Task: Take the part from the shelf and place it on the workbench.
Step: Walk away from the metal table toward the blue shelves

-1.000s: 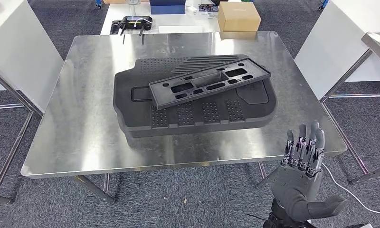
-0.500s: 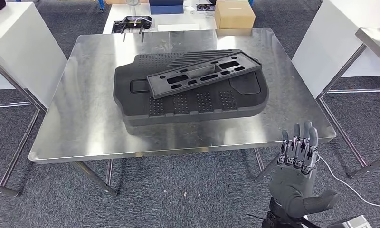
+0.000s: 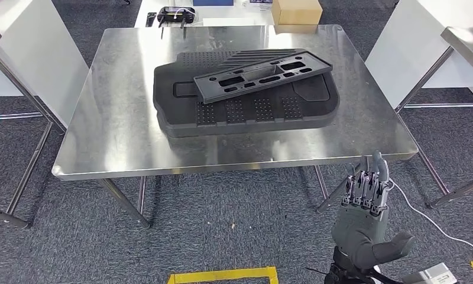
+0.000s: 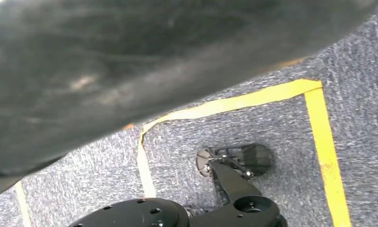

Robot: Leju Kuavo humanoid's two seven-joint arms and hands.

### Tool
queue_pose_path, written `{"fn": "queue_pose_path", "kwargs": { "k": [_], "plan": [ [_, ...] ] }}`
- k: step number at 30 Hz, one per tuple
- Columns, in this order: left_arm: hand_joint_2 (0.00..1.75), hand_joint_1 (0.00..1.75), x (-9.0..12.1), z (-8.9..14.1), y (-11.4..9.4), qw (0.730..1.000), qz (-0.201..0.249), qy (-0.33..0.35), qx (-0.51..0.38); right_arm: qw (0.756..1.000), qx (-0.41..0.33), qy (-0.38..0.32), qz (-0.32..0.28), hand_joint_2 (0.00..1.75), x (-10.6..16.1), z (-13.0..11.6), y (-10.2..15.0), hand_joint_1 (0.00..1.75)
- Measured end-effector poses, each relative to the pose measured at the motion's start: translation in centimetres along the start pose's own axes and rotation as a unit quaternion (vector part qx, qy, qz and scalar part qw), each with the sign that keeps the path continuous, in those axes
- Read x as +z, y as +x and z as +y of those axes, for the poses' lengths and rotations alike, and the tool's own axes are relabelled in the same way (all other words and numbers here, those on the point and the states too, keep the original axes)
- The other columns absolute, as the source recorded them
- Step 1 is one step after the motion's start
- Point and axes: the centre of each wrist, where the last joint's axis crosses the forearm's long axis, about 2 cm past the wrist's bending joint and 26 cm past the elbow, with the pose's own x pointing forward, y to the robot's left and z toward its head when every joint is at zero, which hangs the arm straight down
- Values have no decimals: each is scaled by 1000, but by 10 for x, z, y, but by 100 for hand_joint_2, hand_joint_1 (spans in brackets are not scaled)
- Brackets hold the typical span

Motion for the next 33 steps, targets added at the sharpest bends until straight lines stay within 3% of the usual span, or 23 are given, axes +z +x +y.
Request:
{"fn": "queue_pose_path", "kwargs": {
  "k": [22,33],
  "plan": [
    [0,0,1,-6,1,1000,0,-2,-2,1000,10,-12,13,0,4,-6,0,0],
    [0,0,1,-7,2,1000,0,-3,-6,997,67,-25,41,0,9,-14,-3,0]
  ]
}}
